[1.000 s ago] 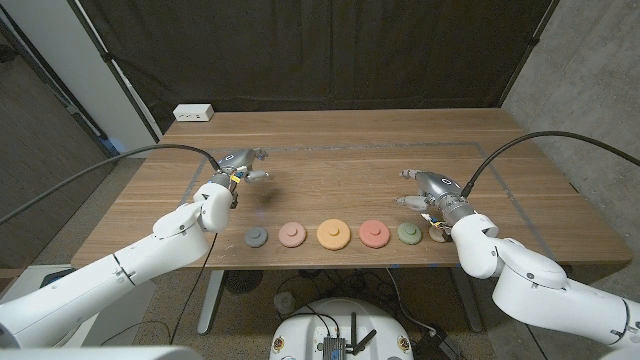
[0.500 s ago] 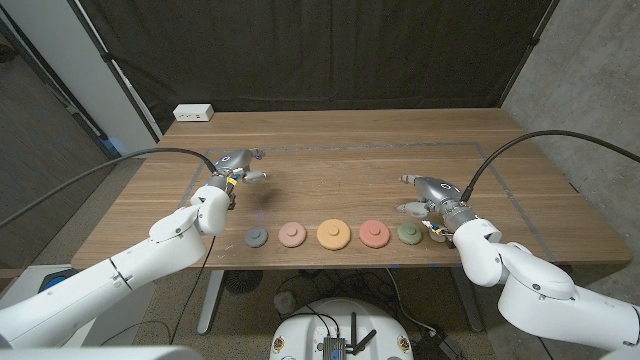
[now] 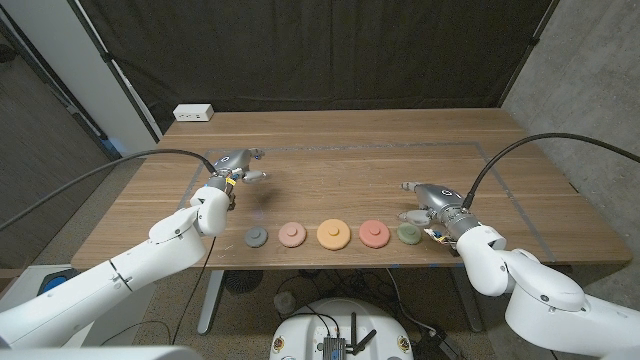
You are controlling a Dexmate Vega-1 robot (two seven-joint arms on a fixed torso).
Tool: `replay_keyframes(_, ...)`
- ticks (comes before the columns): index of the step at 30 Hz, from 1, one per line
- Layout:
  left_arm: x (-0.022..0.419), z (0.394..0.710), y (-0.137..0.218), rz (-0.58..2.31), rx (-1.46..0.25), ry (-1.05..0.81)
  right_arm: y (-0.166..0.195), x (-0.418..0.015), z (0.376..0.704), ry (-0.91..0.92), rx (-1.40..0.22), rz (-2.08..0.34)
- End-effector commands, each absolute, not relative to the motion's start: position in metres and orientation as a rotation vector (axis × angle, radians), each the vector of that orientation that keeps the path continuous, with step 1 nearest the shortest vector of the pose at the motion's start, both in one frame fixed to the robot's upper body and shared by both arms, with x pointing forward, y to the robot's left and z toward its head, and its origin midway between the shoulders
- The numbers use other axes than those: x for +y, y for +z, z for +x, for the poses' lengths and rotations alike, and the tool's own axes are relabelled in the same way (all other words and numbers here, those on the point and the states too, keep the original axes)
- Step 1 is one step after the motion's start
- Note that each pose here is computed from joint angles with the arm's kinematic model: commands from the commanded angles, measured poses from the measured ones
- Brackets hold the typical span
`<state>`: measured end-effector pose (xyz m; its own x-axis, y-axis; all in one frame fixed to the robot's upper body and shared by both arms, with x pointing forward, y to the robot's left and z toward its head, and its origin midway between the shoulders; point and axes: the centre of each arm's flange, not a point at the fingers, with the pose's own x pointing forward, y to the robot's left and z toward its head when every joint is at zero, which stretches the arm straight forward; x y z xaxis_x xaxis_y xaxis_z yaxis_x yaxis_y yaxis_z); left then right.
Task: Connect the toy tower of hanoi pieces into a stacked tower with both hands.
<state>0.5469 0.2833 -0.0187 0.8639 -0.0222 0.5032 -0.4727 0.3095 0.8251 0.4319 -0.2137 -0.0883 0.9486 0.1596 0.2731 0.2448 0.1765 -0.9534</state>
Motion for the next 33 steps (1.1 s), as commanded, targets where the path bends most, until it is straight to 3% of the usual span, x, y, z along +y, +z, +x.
replay_keyframes(1,0.281,0.547,-0.02,1.221,-0.462,0.301,-0.1,-0.214,0.423,-0.039,-0.32,-1.422)
replay_keyframes(33,0.275,0.547,-0.026,1.217,-0.458,0.28,-0.112,-0.2,0.41,-0.002,-0.27,-1.461)
